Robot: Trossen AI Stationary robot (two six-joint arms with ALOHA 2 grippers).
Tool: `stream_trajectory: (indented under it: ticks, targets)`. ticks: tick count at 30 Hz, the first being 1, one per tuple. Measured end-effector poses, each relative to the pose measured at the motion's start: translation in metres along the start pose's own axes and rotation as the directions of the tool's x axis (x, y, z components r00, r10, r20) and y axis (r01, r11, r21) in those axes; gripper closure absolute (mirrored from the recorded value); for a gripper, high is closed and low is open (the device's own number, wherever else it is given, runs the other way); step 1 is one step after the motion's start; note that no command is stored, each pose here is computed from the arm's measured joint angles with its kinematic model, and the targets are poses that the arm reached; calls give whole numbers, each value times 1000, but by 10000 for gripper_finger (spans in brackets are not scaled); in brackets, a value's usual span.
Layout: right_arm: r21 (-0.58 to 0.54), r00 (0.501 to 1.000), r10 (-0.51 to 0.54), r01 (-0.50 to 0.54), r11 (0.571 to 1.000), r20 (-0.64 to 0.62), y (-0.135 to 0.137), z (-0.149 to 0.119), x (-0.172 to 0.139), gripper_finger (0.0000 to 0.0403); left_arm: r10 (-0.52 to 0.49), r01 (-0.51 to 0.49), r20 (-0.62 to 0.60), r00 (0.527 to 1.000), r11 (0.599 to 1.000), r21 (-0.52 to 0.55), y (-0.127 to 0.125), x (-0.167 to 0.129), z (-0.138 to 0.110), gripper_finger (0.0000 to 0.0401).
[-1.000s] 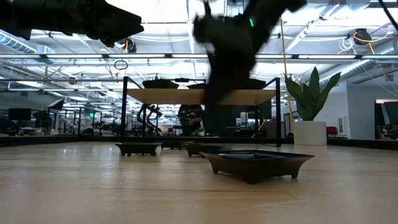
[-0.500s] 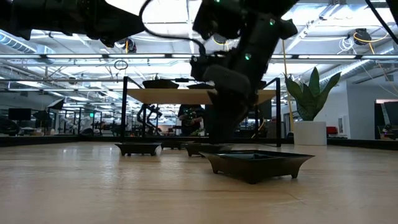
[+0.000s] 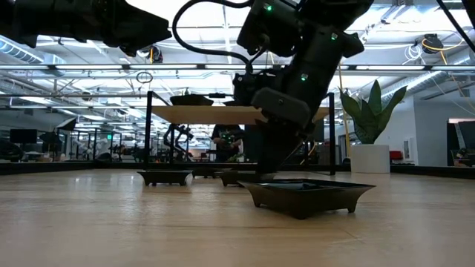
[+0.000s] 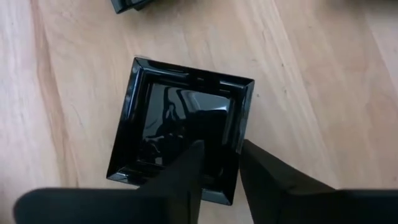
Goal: Pick & Place Mini shaped plates
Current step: Stack the square plate on top of the other square plate on the shelf
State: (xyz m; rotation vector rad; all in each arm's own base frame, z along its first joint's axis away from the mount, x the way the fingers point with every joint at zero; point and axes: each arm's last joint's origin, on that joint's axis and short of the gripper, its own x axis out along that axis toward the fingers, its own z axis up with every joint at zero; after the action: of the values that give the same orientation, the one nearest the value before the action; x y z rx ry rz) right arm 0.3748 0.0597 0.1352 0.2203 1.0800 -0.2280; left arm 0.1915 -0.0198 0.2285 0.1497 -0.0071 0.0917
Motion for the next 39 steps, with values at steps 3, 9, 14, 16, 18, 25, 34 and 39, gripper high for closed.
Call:
stream_trajectory:
  ticks: [3,9,14,16,18,25,34,39]
  targets:
    - [-18,1000,3,-3,1000,8,0,1,-1,331,0,0,0,1000,1000,0,0,0,0,215]
    - [-38,1000,7,-6,999,16,0,2,-1,376,0,0,0,1000,1000,0,0,0,0,215]
    - [-50,1000,9,-8,999,19,0,2,-2,398,0,0,0,1000,1000,0,0,0,0,215]
    - [-59,1000,12,-11,998,26,0,3,-5,397,0,0,0,1000,1000,0,0,0,0,215]
    - [-65,999,23,-20,998,39,1,5,-10,396,0,0,0,1000,1000,0,0,0,0,215]
    - [-102,991,57,-45,994,120,1,15,-43,402,0,0,1,1000,1000,0,0,0,0,215]
    - [-112,950,109,-79,991,292,-12,34,-98,402,0,0,0,1000,1000,0,0,0,0,215]
    - [-109,893,181,-149,983,412,-43,55,-131,403,0,0,0,1000,1000,0,0,0,0,215]
